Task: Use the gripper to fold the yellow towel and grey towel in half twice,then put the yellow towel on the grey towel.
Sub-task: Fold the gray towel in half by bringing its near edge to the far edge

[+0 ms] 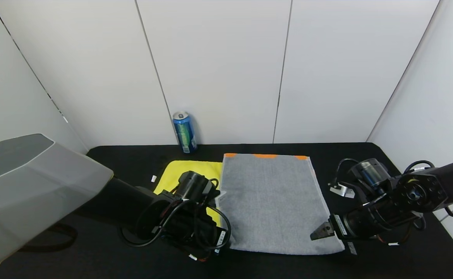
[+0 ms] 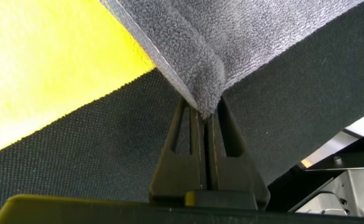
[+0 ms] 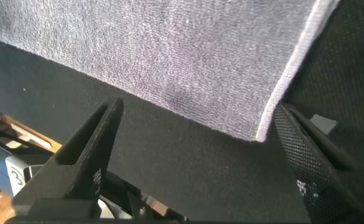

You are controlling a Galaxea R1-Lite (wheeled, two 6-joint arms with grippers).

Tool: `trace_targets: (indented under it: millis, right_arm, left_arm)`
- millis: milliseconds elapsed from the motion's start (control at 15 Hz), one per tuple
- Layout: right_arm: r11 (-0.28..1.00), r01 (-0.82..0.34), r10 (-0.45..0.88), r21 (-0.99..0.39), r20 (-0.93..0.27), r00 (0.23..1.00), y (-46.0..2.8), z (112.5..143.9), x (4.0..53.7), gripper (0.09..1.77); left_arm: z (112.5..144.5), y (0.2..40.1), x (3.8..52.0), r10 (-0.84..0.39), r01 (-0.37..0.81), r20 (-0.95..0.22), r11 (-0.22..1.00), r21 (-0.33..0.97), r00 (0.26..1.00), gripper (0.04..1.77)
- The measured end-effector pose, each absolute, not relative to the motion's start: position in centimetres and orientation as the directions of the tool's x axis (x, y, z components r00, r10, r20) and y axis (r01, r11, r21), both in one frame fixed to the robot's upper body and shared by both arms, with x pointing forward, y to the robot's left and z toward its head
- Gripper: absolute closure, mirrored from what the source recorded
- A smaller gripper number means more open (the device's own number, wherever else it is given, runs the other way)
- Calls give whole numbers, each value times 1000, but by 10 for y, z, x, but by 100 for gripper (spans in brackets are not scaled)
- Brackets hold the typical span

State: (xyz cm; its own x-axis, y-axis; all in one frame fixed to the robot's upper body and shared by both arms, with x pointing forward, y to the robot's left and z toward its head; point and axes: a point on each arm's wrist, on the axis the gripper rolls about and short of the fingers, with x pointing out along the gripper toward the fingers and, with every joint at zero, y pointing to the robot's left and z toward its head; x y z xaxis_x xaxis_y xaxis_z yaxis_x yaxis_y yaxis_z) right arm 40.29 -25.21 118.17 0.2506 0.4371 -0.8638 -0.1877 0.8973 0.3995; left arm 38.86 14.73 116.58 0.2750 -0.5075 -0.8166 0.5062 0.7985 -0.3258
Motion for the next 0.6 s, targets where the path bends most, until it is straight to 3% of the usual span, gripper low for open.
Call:
trace_targets:
  millis: [333, 600]
  right_arm:
    - [938, -180, 336, 297, -904, 263, -244, 1175, 402, 15]
    - [938, -188, 331, 290, -909, 252, -240, 1172, 400, 15]
  left_arm:
    - [1166, 147, 389, -508, 506, -816, 798, -326, 276, 169]
    - [1167, 147, 389, -509, 507, -815, 798, -325, 278, 169]
